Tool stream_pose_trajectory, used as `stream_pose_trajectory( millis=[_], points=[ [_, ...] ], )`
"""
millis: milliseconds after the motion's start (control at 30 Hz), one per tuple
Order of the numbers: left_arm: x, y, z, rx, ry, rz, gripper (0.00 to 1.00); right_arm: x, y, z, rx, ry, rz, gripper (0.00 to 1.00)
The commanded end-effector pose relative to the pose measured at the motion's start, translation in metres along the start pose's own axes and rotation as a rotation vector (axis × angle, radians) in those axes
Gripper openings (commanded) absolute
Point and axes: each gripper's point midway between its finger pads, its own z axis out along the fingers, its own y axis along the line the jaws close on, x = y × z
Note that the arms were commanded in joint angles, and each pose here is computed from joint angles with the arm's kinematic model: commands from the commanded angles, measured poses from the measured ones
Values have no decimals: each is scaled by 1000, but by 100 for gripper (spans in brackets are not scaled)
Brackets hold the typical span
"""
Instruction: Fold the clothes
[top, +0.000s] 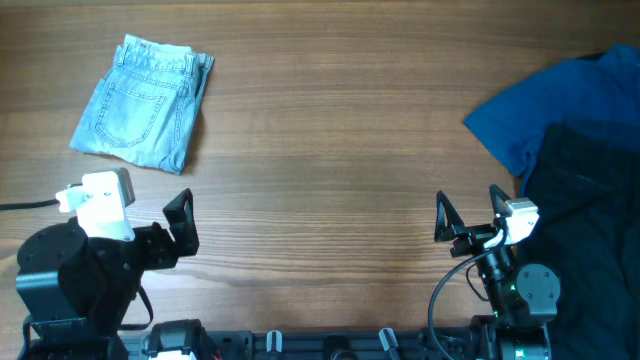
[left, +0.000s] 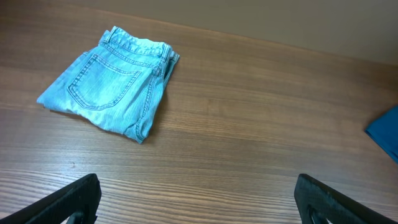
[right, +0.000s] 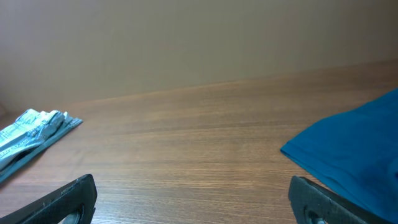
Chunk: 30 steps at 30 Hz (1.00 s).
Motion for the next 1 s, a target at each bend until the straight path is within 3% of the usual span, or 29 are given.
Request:
stream_pose_trajectory(
  millis=[0, 133, 367, 633, 967],
  points=[
    [-1, 4, -2, -24, -12, 11, 100, -5, 5, -1, -26, -19, -15, 99],
    [-4, 21, -4, -106, -71, 10, 100, -5, 5, -1, -26, -19, -15, 100],
    [18, 19, 43, 18, -350, 29, 100, -5, 5, -1, -26, -19, -15, 99],
    [77, 20, 79, 72, -386, 25, 100, -5, 5, -1, -26, -19, -15, 99],
    [109, 23, 118, 90, -381, 39, 100, -5, 5, -1, -26, -19, -15, 100]
  ],
)
